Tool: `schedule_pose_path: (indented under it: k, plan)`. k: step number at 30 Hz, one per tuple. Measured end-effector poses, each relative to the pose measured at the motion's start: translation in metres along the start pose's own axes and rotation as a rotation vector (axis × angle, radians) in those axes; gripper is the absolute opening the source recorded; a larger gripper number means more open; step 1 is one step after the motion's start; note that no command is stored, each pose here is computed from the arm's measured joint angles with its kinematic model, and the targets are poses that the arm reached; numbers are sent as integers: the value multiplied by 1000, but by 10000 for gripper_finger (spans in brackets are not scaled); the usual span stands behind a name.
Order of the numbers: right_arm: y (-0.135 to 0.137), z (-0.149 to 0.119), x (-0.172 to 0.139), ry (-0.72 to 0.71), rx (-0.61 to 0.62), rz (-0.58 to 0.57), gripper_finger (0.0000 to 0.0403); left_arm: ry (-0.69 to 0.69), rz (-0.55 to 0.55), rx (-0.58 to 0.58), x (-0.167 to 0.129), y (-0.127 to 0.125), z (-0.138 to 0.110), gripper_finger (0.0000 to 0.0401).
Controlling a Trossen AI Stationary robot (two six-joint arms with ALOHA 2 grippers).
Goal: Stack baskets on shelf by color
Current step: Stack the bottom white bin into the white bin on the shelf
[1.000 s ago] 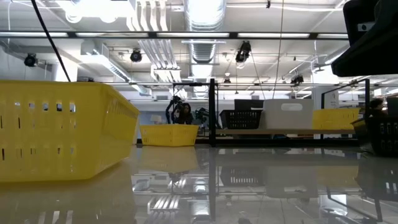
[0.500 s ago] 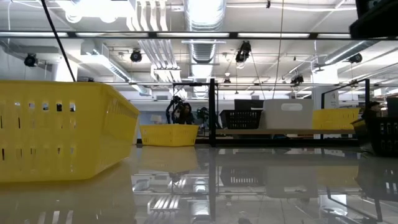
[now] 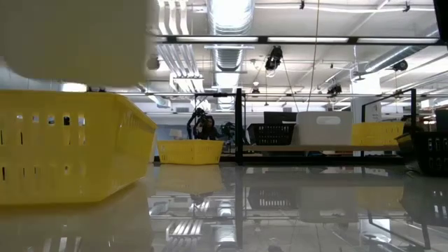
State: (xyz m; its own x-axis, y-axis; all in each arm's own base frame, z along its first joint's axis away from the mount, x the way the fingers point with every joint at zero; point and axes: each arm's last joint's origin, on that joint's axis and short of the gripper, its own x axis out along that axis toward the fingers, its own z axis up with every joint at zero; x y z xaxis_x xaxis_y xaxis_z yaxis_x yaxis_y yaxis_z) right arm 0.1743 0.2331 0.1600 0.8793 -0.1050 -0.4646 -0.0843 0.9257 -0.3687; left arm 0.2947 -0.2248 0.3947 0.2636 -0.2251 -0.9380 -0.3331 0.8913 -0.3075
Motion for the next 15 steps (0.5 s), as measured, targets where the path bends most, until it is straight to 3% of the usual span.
schedule_pose_path:
  k: [4,10,15]
  plan:
    - [1,0,-2,-8,-2,-9,9,-123,92,174,-6,25,35,0]
    - [5,-2,-8,-16,-22,9,9,-373,372,425,7,55,92,0]
    - [8,-4,-20,-15,-40,37,9,-556,359,574,52,57,141,0]
